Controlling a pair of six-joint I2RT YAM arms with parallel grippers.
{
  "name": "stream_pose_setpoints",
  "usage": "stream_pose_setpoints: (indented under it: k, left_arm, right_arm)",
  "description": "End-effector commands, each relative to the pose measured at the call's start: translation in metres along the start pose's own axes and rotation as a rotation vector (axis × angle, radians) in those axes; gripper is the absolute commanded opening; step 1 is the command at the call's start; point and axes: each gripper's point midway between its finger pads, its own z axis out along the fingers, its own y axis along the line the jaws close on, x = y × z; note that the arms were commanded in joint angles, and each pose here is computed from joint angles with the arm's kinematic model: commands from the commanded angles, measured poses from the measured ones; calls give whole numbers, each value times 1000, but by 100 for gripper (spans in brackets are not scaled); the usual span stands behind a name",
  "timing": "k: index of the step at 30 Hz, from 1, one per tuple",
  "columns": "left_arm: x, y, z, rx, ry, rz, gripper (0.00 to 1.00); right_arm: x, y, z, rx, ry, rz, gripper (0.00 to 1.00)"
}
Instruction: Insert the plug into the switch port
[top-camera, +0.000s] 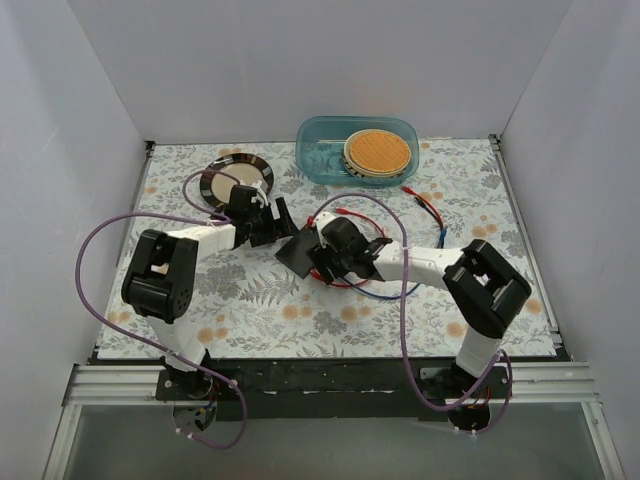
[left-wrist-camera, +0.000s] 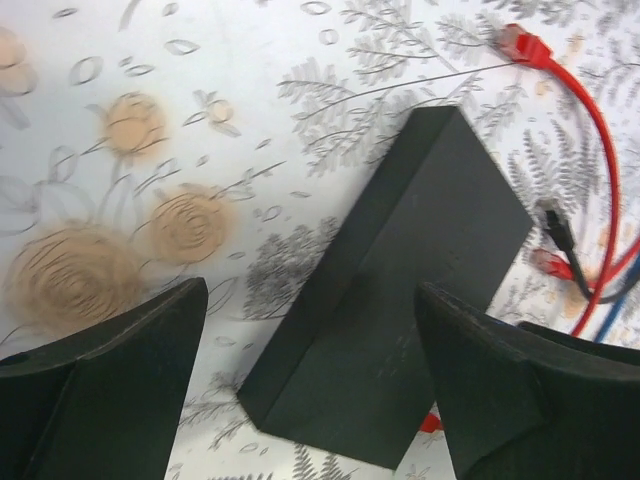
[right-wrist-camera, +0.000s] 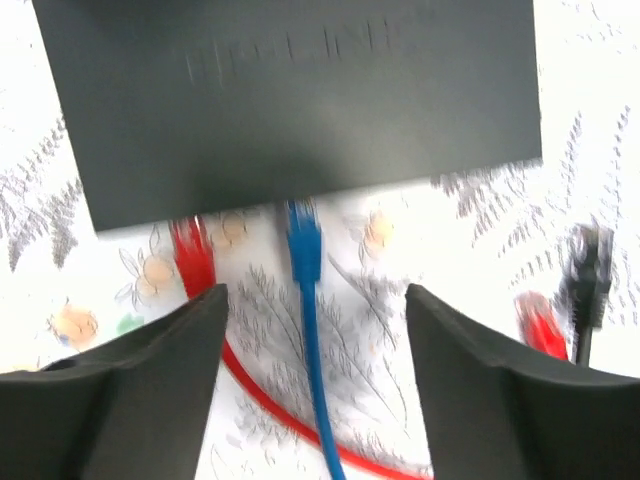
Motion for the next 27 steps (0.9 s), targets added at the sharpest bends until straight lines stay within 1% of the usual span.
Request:
stream_pose_setpoints:
  k: [1, 2, 3, 4, 5, 6, 10, 11, 13, 14, 16, 18, 20, 25, 26, 27]
  left_arm:
    - [1, 9, -30, -87, -22, -20, 88]
    - [-3, 7, -35, -88, -41, -24, 89]
    - [-9, 0, -45, -73, -72, -21, 91]
    - [-8, -1, -51, -68, -83, -26, 92]
    - [-9, -5, -56, -55, -92, -36, 94]
    - [-11, -9, -60, -43, -103, -38, 95]
    - [-16, -32, -91, 36, -150, -52, 97]
    - [-10, -33, -95, 43, -148, -73, 97]
    - [-4, -41, -104, 92, -149, -80, 98]
    - [-3, -50, -117, 135, -177, -68, 98]
    - [17, -49, -121, 191, -178, -78, 98]
    - [18, -54, -132, 238, -235, -65, 98]
    - [13, -59, -138, 257, -251, -48, 98]
    - [12, -70, -140, 295, -219, -29, 98]
    - [11, -70, -139, 293, -221, -29, 98]
    - [13, -69, -138, 291, -212, -33, 98]
  right_arm:
    - [-25, -7, -35, 13, -121, 13, 85]
    - [-20, -9, -39, 22, -123, 18, 92]
    - [-31, -10, -54, 22, -173, 28, 95]
    - [-33, -12, -61, 27, -192, 34, 98]
    - [-28, -14, -66, 33, -196, 38, 98]
    - [-36, -16, -81, 30, -241, 52, 98]
    - [-36, -22, -107, 48, -308, 87, 98]
    - [-39, -25, -117, 58, -333, 98, 98]
    - [-30, -28, -121, 68, -326, 106, 98]
    - [-27, -33, -125, 89, -323, 115, 98]
    - [-19, -38, -125, 102, -308, 136, 98]
    - [-11, -45, -122, 121, -283, 148, 98]
    - [-8, -48, -118, 121, -264, 153, 98]
    - [-19, -66, -106, 122, -245, 192, 93]
    - [-24, -66, -98, 98, -232, 194, 90]
    - [-25, -75, -95, 106, -220, 209, 88]
